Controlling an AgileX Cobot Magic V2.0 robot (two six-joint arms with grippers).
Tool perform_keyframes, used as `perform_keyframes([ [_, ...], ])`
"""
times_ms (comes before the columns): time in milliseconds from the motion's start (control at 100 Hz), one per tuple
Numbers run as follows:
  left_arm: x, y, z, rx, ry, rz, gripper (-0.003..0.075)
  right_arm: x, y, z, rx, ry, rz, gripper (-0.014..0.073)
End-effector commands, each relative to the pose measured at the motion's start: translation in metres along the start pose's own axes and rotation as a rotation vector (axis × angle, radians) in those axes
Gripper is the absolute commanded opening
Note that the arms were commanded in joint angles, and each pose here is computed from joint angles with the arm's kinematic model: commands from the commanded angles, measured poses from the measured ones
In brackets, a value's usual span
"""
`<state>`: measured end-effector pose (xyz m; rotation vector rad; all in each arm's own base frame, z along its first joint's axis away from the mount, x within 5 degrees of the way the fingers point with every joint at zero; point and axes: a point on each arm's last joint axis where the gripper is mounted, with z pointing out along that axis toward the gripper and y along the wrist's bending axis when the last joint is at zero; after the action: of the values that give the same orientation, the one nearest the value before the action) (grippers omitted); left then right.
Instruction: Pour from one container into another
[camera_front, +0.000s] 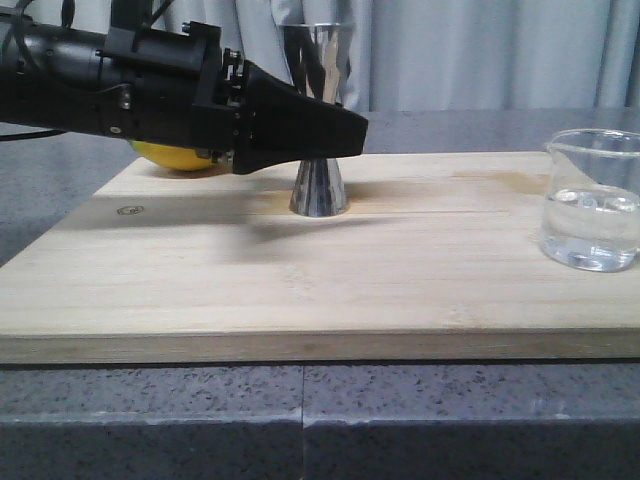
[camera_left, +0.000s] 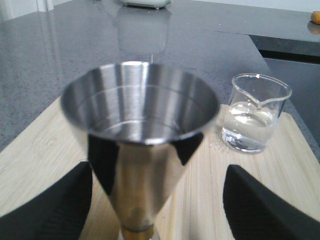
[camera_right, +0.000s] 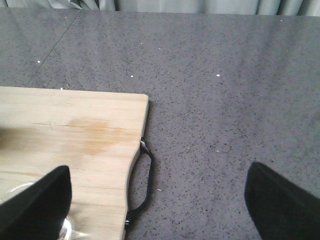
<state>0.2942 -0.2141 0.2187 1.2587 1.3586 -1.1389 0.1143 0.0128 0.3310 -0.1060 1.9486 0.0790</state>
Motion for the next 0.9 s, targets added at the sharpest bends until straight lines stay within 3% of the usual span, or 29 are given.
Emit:
perform_keyframes([
  [0,-0.0333,-0.0062,-0.0010,0.035,-0.150,0.035,0.0503,-0.0173,-0.0002,-0.0037,0.004,-0.098,-0.017,0.0638],
  [430,-0.0331,-0.0059,-0.0010,0.032,-0.147,0.034,0.0491,-0.0173,-0.0002,-0.0037,0.004,-0.098,-0.017,0.0638],
  [890,-0.0318,-0.0042,-0.0008,0.014,-0.132,0.033,0.0248,-0.0173,-0.0002,-0.0037,0.004,-0.098,-0.017,0.0638],
])
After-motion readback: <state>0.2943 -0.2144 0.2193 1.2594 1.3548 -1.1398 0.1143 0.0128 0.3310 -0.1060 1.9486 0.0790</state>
